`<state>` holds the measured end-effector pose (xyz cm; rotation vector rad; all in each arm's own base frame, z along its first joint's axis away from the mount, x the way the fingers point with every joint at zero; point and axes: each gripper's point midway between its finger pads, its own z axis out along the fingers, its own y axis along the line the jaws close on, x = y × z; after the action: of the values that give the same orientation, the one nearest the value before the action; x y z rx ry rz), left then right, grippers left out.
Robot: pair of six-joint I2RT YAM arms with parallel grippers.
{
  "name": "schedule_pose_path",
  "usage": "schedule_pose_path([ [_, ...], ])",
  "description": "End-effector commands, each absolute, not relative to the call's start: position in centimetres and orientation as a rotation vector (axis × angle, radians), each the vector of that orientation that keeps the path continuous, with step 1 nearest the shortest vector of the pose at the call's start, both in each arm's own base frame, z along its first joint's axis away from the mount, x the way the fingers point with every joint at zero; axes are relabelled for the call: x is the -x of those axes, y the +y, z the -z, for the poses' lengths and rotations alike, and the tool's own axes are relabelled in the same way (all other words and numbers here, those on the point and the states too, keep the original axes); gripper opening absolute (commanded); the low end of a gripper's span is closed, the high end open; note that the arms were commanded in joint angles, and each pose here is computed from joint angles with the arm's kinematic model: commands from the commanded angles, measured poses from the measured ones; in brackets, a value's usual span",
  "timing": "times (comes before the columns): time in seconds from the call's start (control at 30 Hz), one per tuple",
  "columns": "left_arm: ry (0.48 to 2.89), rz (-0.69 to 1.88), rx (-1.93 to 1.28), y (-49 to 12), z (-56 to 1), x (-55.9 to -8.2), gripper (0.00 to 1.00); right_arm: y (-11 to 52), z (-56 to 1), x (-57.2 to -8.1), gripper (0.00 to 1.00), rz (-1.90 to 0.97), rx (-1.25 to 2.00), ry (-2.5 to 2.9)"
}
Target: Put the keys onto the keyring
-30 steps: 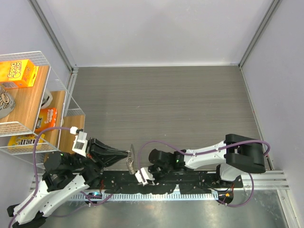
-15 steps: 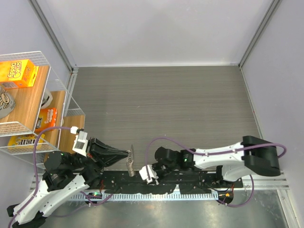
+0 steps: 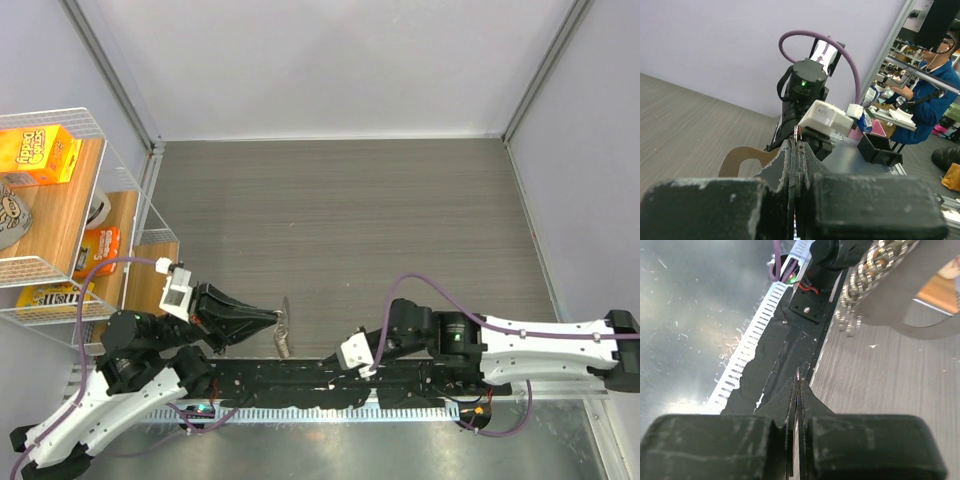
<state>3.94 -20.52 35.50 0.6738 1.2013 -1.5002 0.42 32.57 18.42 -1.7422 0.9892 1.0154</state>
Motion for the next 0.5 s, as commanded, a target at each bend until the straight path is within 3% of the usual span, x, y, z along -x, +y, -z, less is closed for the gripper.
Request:
schedule_pose_path([
  [0.0,1.076,1.542,-0.665,-20.4,-38.7,-3.4,0.00,31.6,-23.4,-1.0,0.05,-0.977,1.664,0.934],
  [0.47,1.051,1.598,-0.629,-21.8,-40.0,-4.3,0.00,30.0,-36.8,-4.4,0.05,-0.729,1.452,0.709],
])
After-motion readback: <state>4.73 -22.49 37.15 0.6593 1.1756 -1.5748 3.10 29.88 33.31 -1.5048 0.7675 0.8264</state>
